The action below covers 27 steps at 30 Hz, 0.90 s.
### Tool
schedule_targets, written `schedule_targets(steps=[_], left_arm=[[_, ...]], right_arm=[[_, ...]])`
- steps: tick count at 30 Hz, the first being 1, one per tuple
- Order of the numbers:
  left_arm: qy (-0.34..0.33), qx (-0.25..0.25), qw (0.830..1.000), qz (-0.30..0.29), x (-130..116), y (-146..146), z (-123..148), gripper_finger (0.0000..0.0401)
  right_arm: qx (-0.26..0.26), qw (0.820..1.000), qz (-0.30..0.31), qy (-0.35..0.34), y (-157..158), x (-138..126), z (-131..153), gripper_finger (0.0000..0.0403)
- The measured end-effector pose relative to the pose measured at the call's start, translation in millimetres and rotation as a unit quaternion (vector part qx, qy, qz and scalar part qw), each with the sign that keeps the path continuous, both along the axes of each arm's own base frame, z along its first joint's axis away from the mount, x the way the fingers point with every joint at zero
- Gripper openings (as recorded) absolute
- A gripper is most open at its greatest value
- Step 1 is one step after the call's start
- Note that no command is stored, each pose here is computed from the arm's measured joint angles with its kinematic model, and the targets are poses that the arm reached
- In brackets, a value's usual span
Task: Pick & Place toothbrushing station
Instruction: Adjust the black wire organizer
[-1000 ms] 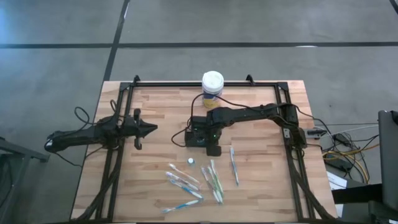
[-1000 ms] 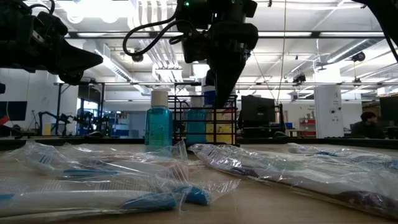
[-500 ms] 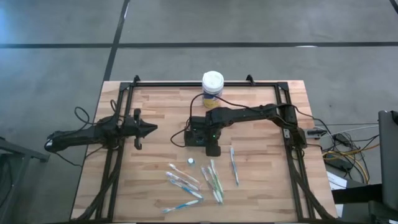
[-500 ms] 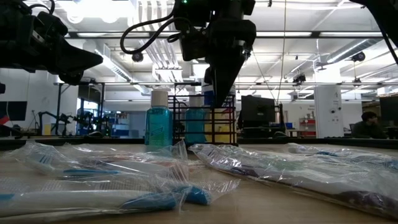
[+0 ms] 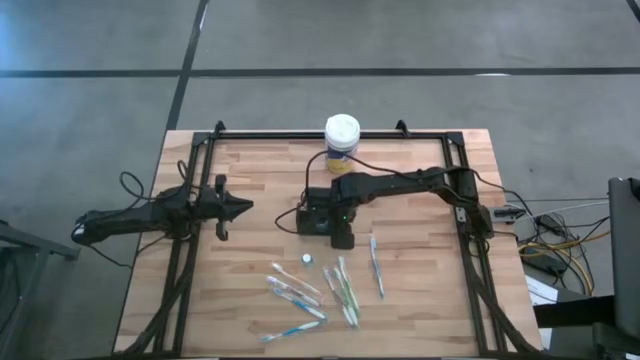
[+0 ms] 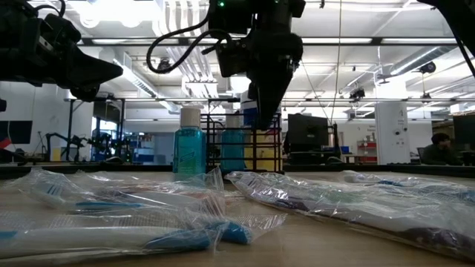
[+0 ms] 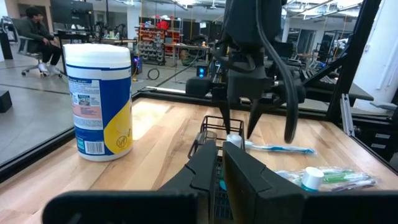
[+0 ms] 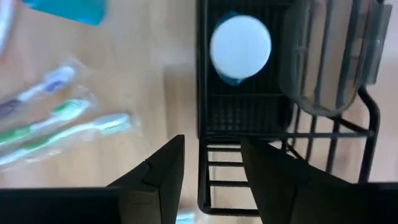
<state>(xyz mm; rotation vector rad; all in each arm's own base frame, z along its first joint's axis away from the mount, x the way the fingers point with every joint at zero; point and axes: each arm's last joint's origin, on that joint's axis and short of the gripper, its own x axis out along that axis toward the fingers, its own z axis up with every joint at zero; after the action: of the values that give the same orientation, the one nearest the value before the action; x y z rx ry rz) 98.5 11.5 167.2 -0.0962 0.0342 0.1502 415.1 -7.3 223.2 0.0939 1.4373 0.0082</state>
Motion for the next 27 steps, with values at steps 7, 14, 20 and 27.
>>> schedule_targets(steps=[7,14,20,27], left_arm=[[0.0,0.0,1.0,0.0,0.0,0.0,0.0,0.0035],[0.0,-0.001,1.0,0.0,0.0,0.0,0.0,0.0035],[0.0,-0.002,1.0,0.0,0.0,0.0,0.0,0.0035],[0.0,-0.003,1.0,0.0,0.0,0.0,0.0,0.0035]], right_arm=[[-0.008,1.0,0.005,0.002,2.3,-0.8,0.8,0.0155],[-0.008,1.0,0.009,-0.003,6.4,-2.3,5.1,0.0155],[-0.008,1.0,0.009,-0.02,7.8,-6.8,18.5,0.0163],[-0.059,0.994,0.003,-0.095,14.3,-16.9,51.7,0.0178]])
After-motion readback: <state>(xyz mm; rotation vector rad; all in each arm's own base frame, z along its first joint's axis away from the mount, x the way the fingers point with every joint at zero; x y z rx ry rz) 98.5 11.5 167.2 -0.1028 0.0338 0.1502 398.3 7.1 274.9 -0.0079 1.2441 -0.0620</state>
